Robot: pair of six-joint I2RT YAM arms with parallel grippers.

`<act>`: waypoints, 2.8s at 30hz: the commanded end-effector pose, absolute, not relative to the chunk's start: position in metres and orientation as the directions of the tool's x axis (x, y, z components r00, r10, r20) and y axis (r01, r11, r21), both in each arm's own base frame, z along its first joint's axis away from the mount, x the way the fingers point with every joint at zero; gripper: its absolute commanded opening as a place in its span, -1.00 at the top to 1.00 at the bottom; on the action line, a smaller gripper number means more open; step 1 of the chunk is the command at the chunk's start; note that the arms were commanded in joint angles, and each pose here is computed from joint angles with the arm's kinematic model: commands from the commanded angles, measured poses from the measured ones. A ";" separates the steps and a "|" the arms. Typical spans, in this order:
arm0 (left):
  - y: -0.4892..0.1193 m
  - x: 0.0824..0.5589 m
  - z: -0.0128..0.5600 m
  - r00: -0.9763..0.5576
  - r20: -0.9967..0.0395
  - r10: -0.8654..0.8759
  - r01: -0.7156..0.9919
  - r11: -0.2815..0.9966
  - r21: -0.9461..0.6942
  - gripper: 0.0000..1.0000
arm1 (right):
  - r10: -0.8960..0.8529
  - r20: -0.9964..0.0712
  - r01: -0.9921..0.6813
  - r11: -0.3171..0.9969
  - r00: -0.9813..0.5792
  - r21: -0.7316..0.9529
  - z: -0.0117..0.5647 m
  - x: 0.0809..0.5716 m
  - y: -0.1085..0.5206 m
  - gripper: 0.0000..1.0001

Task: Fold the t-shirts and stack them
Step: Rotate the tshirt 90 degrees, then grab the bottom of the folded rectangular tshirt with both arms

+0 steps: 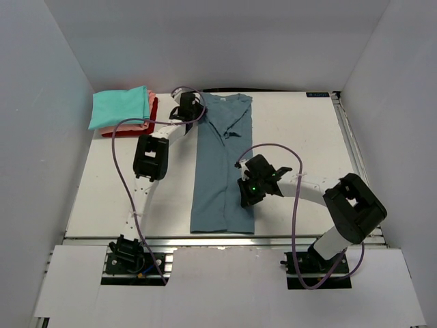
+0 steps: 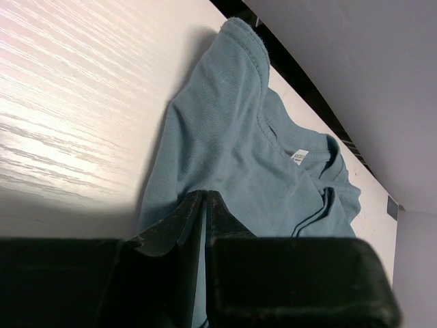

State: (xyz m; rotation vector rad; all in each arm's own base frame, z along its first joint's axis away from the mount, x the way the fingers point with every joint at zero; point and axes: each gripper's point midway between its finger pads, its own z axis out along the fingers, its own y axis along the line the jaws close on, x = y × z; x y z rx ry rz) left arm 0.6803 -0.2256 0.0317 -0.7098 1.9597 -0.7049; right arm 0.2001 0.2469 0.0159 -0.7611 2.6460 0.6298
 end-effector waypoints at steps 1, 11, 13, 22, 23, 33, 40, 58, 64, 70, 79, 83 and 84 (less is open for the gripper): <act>-0.173 0.667 -0.007 -0.429 -0.573 -0.699 -0.355 0.713 -0.604 0.60 | -0.485 -0.313 -0.558 0.801 -0.817 0.215 -0.009 0.192 0.218 0.73; -0.192 0.678 0.062 -0.437 -0.561 -0.703 -0.192 0.682 -0.705 0.54 | -0.498 -0.418 -0.612 0.764 -0.760 0.201 0.015 0.222 0.240 0.70; -0.206 0.672 0.092 -0.465 -0.548 -0.696 -0.105 0.657 -0.746 0.37 | -0.493 -0.504 -0.650 0.734 -0.710 0.198 0.046 0.242 0.259 0.67; -0.201 0.611 0.234 -0.531 -0.654 -0.538 0.032 0.759 -0.650 -0.22 | -0.417 -0.746 -0.635 0.772 -0.519 0.010 0.193 0.299 0.261 0.46; -0.197 0.599 0.240 -0.545 -0.659 -0.518 0.024 0.776 -0.630 -0.23 | -0.388 -0.764 -0.613 0.790 -0.516 0.012 0.206 0.297 0.255 0.46; -0.137 0.336 0.176 -0.734 -0.591 -0.335 -0.129 0.923 -0.363 -0.31 | 0.010 -0.611 -0.239 0.915 -0.792 0.325 0.173 0.200 0.190 -0.60; -0.162 0.228 0.114 -0.761 -0.540 -0.360 -0.137 0.903 -0.408 -0.41 | 0.158 -0.452 -0.075 0.888 -0.878 0.454 0.108 0.153 0.179 -0.42; -0.187 0.155 0.040 -0.786 -0.485 -0.382 -0.193 0.898 -0.395 -0.39 | 0.162 -0.328 -0.015 0.880 -0.931 0.475 0.029 0.115 0.192 -0.23; -0.189 0.149 0.042 -0.776 -0.467 -0.424 -0.214 0.873 -0.438 -0.28 | 0.177 -0.335 -0.011 0.871 -0.926 0.492 0.026 0.120 0.197 -0.23; -0.193 0.141 0.044 -0.780 -0.447 -0.438 -0.215 0.859 -0.465 -0.21 | 0.169 -0.320 -0.014 0.867 -0.932 0.498 0.022 0.117 0.202 -0.25; -0.196 0.122 0.024 -0.819 -0.435 -0.373 -0.209 0.901 -0.380 -0.20 | 0.148 -0.298 -0.019 0.870 -0.943 0.492 0.017 0.112 0.209 -0.21; -0.195 0.122 0.021 -0.815 -0.437 -0.381 -0.215 0.899 -0.382 -0.21 | 0.139 -0.293 -0.026 0.869 -0.946 0.494 0.016 0.110 0.212 -0.16; -0.196 0.123 0.022 -0.811 -0.438 -0.388 -0.217 0.894 -0.392 -0.20 | 0.134 -0.293 -0.028 0.871 -0.947 0.491 0.015 0.110 0.213 -0.16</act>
